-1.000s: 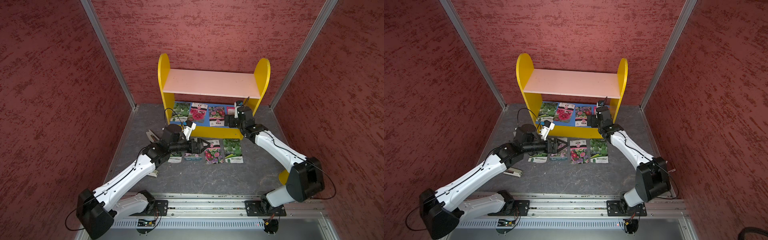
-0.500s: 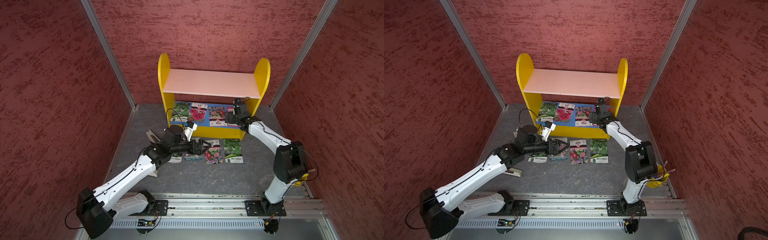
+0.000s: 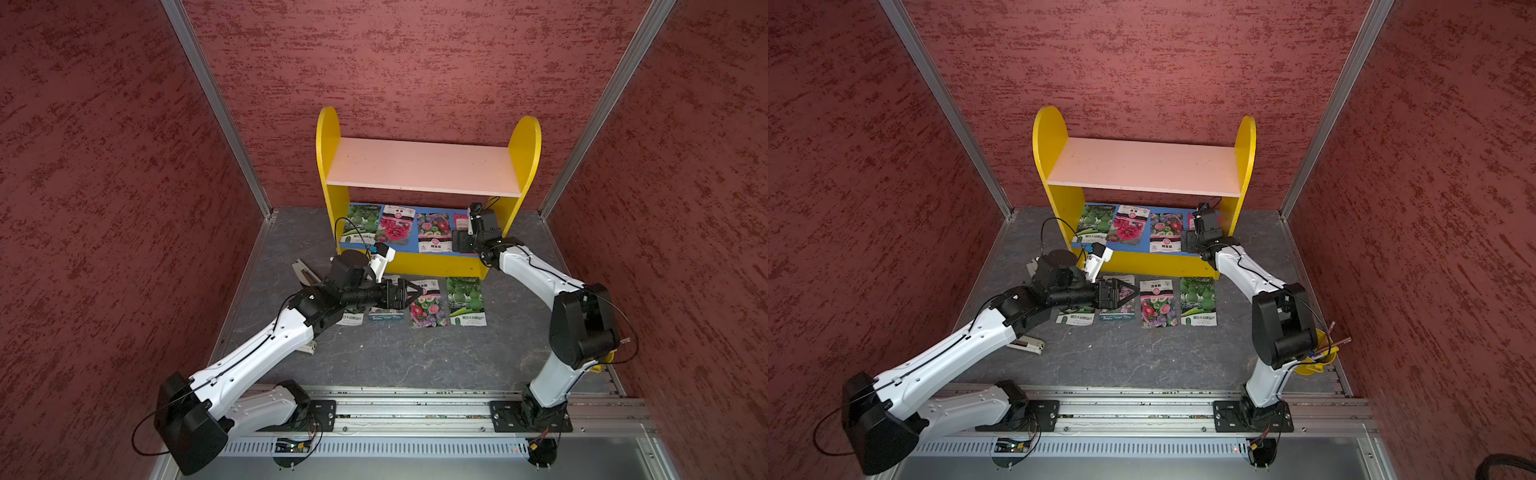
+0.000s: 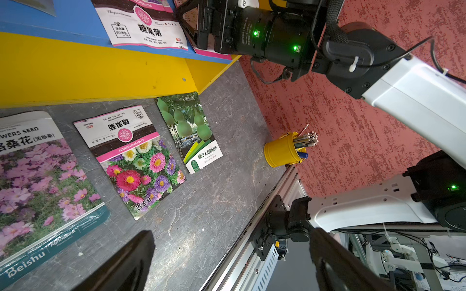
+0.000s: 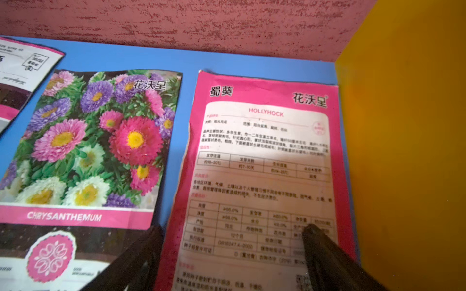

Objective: Take the seed bag off the shelf
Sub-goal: Pick up the seed packet from the shelf.

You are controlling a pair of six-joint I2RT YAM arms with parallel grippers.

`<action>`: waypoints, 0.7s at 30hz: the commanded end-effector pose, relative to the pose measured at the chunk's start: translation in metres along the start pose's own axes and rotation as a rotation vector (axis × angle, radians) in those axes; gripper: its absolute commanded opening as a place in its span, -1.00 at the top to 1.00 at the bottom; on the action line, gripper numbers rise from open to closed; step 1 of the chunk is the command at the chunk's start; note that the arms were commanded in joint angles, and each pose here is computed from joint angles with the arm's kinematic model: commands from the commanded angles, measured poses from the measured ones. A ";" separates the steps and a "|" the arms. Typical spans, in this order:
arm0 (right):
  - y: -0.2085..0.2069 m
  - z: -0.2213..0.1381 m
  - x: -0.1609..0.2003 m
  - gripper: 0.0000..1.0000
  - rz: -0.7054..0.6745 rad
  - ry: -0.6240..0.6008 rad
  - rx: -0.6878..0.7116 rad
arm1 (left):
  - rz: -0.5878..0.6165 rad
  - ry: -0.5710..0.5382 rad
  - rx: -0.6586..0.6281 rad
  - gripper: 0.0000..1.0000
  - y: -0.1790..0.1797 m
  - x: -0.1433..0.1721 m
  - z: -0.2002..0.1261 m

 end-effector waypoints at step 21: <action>-0.010 -0.097 -0.002 -0.86 0.110 -0.095 -0.122 | 0.042 -0.021 -0.003 -0.99 -0.003 -0.005 -0.001</action>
Point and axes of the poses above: each gripper's point midway between its finger pads, its own z axis out along the fingers, its own y axis along the line the jaws close on, x = y × z, the point moved 3 cm from there along -z, back along the fingers, and after that the axes turned 9 degrees about z, right-handed, at the moved point
